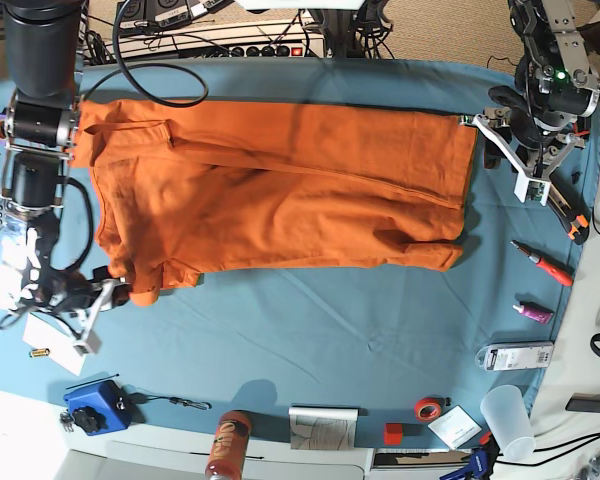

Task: Layout the t-shirt on the table in an organized manner, then fold the t-shirt properly
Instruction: 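Grasp the shirt hem corner with the right gripper and tug it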

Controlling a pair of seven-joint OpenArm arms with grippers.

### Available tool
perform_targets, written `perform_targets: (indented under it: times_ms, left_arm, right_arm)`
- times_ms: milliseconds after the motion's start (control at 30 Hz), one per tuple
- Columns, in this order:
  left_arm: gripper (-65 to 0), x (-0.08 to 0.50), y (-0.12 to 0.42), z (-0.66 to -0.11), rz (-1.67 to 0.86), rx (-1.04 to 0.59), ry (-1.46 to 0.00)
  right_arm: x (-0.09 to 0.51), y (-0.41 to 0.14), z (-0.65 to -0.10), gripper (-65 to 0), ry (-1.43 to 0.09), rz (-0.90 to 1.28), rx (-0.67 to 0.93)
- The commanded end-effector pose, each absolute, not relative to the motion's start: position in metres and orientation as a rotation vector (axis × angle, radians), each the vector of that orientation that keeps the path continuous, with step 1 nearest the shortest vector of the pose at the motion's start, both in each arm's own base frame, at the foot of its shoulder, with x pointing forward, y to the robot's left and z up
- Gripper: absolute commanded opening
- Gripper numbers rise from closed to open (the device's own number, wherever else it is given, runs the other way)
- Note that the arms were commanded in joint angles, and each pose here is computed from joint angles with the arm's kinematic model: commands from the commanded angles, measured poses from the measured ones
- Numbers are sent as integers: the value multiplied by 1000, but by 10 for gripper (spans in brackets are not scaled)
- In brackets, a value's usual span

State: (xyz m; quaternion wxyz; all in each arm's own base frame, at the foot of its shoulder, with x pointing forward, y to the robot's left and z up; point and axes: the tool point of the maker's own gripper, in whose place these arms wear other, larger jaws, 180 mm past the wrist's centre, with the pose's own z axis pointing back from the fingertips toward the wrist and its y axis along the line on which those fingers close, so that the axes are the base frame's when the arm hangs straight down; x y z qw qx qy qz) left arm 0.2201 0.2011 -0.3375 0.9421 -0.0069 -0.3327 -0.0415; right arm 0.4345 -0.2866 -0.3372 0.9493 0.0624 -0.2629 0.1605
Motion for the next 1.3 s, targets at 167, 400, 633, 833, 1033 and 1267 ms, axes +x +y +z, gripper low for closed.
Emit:
perform_targets:
  times_ms: [167, 400, 633, 833, 1033, 1267]
  left_arm:
    - [-384, 225, 202, -329, -90, -7, -715]
    - [-384, 225, 202, -329, -90, -6, -716]
    - [-384, 227, 202, -327, -90, -7, -731]
    - [-384, 227, 202, -327, -88, -9, -732]
    - [-384, 230, 201, -324, -88, -10, -755]
    - [-384, 234, 201, -321, -88, -12, -784]
  right_arm:
    - [452, -300, -327, -543, -591, 248, 46]
    - [443, -325, -335, -650, -530, 162, -59]
    - [452, -328, -308, -650, -606, 142, -64]
    - [465, -335, -242, -650, -829, 96, -44]
    - [460, -351, -212, -650, -930, 26, 2]
    - [434, -345, -251, -445, -792, 86, 29]
